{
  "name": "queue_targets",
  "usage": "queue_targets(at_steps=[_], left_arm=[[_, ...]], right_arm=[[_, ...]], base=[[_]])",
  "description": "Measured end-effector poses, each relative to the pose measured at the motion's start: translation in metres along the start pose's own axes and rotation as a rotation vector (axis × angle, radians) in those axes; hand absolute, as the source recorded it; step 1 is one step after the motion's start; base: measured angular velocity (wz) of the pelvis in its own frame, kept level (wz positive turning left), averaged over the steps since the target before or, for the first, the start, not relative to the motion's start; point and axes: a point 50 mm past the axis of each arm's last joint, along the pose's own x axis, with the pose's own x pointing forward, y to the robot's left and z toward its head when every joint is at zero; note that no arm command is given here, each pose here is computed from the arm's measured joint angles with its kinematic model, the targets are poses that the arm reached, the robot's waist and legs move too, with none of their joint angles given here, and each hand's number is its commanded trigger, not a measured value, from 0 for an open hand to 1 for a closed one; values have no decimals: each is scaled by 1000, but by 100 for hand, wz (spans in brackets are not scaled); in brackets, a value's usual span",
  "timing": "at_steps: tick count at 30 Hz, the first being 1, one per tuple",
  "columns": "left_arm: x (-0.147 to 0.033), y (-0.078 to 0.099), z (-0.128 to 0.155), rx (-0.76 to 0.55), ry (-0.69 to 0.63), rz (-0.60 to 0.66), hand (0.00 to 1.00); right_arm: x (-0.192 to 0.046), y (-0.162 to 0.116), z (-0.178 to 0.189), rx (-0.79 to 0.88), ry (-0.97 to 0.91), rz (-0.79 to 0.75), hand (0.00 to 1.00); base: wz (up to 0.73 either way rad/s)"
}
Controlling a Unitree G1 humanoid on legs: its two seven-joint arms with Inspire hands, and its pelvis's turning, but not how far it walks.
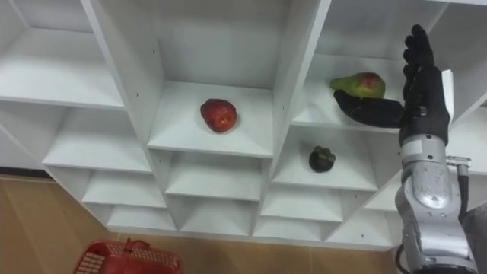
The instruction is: Collect fruits from the closet
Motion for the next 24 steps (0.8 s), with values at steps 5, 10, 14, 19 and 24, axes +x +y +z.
queue_targets(at_steps=[5, 10, 14, 19, 24], left_arm=[[0, 1, -1, 2, 3, 3, 100], [0, 1, 0, 3, 3, 4, 100], [0, 1, 0, 3, 3, 3, 100], [0, 3, -1, 6, 12, 3, 100], [-1, 5, 0, 12, 10, 2, 100]], right_arm=[[0, -1, -1, -4, 8, -6, 0], [6, -2, -2, -9, 17, -12, 0], [9, -4, 2, -23, 4, 8, 0], [11, -4, -2, -35, 32, 22, 0], [11, -6, -12, -44, 84, 36, 0]], base=[[0], [0], [0], [6], [4]])
